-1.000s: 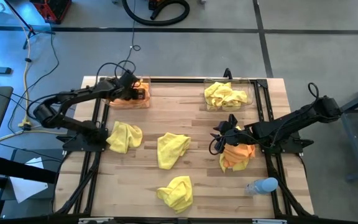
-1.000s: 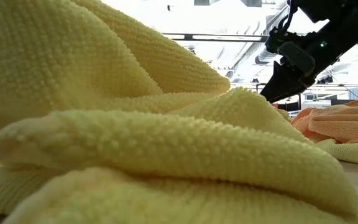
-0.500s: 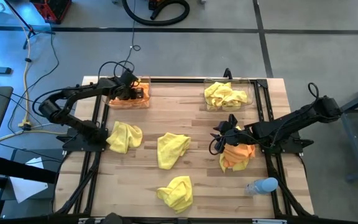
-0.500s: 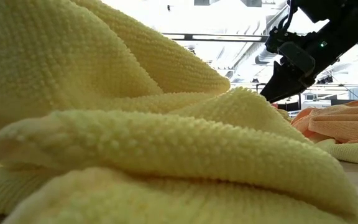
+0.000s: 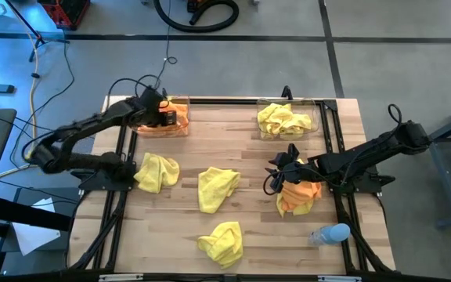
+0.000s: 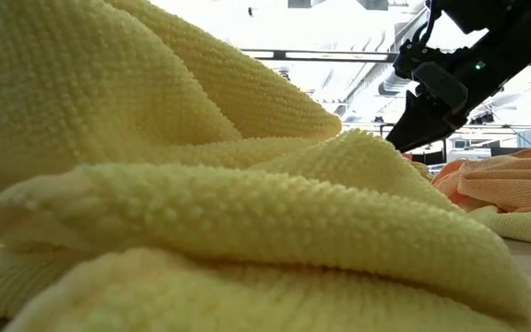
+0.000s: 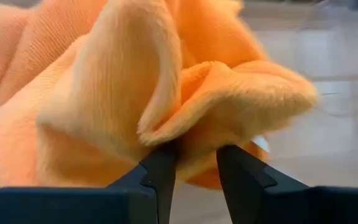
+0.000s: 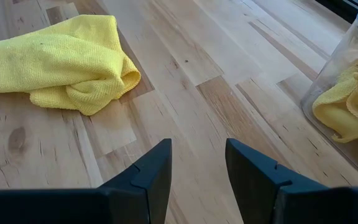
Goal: Sort microfiber towel by color & place in baskets
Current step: Put the left orange microfiber cloth into the left transparent bin
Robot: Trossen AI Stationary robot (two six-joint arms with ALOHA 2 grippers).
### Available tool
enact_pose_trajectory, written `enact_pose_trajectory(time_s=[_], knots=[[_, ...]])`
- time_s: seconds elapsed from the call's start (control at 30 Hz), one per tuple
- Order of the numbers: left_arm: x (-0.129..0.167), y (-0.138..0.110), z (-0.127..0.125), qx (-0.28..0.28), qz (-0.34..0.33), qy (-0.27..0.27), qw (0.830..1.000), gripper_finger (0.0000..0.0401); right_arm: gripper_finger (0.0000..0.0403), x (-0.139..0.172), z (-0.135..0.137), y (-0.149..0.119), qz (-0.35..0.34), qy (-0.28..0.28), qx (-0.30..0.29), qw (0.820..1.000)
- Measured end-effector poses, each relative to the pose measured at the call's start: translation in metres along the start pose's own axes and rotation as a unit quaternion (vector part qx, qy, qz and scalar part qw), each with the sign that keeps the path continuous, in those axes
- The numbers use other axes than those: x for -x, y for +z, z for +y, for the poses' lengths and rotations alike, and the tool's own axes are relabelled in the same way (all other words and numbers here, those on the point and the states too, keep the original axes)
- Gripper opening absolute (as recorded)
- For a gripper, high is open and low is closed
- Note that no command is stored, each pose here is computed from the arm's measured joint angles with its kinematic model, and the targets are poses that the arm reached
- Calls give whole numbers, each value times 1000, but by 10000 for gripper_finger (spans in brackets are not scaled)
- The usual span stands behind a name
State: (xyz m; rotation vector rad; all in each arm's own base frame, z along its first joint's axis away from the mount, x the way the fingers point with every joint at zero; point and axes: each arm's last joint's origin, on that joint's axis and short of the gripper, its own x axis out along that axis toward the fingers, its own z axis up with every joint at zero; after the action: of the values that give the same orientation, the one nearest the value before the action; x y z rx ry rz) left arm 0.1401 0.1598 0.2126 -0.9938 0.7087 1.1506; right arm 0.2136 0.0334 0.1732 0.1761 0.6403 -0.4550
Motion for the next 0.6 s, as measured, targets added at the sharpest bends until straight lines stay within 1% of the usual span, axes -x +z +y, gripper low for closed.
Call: enact_pose_trajectory(time_s=[0.17, 0.23, 0.3, 0.43, 0.6], knots=[[31, -3, 2, 6, -63, -24, 998, 106, 145, 0, 0, 0, 0, 0, 0, 1000], [39, -2, 4, 12, -96, -12, 995, 106, 145, 0, 0, 0, 0, 0, 0, 1000], [40, -1, 6, 17, -120, 15, 992, 106, 145, 0, 0, 0, 0, 0, 0, 1000], [27, 4, 8, 12, -116, 51, 992, 106, 145, 0, 0, 0, 0, 0, 0, 1000], [-8, 14, 4, -6, -90, 78, 993, 106, 145, 0, -1, 0, -7, -12, 0, 1000]])
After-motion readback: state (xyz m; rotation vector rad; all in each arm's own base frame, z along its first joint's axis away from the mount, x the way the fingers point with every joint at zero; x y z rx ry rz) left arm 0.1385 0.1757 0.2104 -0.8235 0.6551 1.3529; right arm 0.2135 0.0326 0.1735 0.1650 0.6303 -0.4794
